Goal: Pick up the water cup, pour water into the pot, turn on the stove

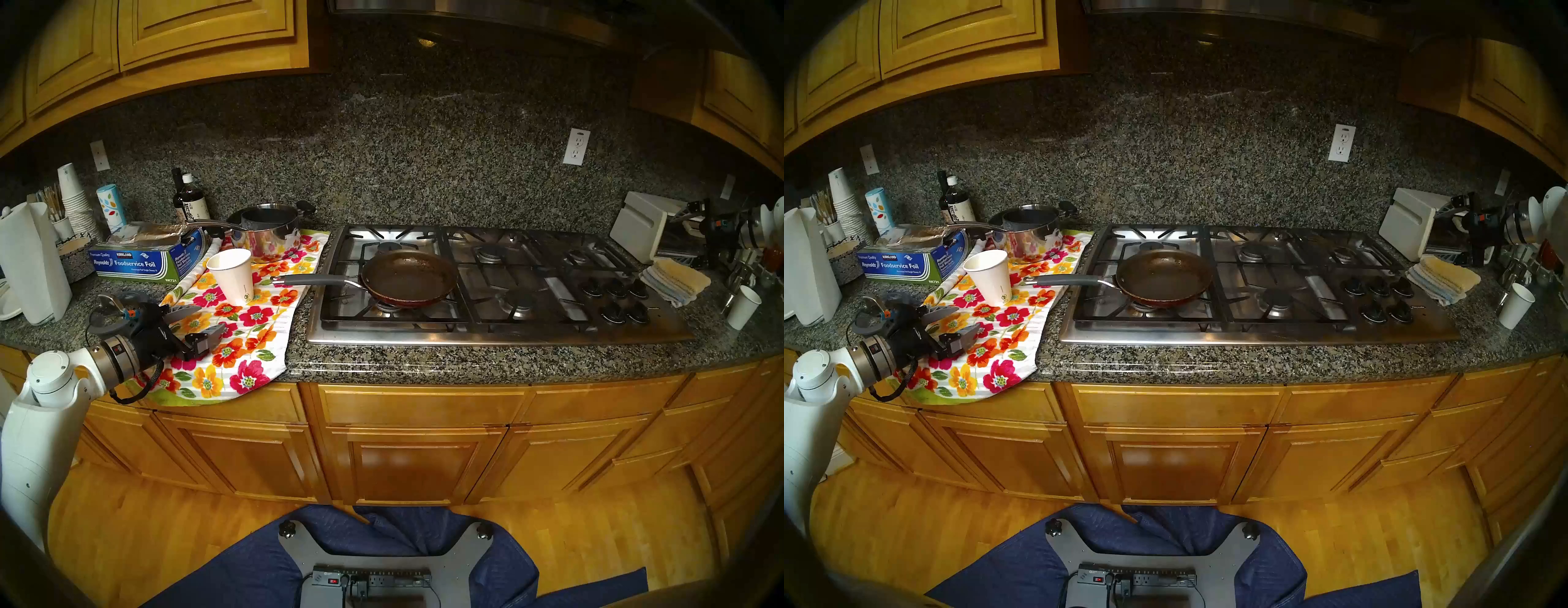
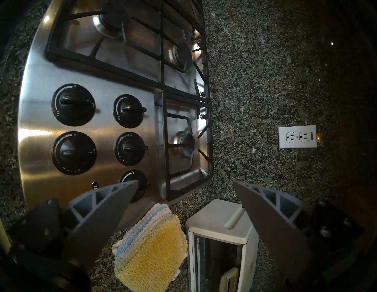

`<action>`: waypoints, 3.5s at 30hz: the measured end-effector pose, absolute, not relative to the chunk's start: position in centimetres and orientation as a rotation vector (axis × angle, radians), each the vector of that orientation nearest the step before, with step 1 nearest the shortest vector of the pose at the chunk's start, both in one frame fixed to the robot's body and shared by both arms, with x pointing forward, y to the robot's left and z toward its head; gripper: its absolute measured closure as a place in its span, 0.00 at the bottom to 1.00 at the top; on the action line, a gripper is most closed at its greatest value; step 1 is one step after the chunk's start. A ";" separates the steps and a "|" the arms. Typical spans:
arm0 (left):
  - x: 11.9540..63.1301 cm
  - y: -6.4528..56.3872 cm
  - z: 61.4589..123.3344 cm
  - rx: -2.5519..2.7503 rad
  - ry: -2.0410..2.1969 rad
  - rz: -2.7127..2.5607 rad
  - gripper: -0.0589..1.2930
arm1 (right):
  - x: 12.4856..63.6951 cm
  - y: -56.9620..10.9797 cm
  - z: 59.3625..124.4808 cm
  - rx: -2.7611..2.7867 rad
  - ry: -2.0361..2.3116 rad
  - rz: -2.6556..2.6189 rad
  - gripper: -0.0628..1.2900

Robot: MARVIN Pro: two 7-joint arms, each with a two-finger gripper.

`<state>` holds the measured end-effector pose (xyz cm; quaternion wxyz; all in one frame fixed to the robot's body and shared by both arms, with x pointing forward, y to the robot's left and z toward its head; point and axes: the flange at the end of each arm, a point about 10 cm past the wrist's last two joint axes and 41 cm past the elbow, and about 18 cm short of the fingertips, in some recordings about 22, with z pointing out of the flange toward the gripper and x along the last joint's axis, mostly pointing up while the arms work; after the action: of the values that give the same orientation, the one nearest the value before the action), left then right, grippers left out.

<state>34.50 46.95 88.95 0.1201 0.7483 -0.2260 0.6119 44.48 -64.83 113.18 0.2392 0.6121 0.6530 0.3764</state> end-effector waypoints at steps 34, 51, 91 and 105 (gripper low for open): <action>34.3 47.6 87.9 2.173 -0.597 1.712 0.04 | 44.5 -64.8 112.6 1.687 1.797 1.024 0.05; 35.3 48.0 89.2 2.103 -0.616 1.831 0.04 | 44.5 -64.8 112.5 1.688 1.798 1.023 0.05; 39.9 47.9 90.6 2.088 -0.580 1.891 0.04 | 44.5 -64.8 112.5 1.689 1.799 1.022 0.05; 41.3 47.3 91.2 2.049 -0.620 1.895 0.04 | 44.5 -64.8 112.4 1.689 1.799 1.022 0.05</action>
<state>41.28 47.31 91.16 0.1408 0.7096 -0.2147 0.6561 44.51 -64.80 112.44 0.2333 0.6150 0.6550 0.3720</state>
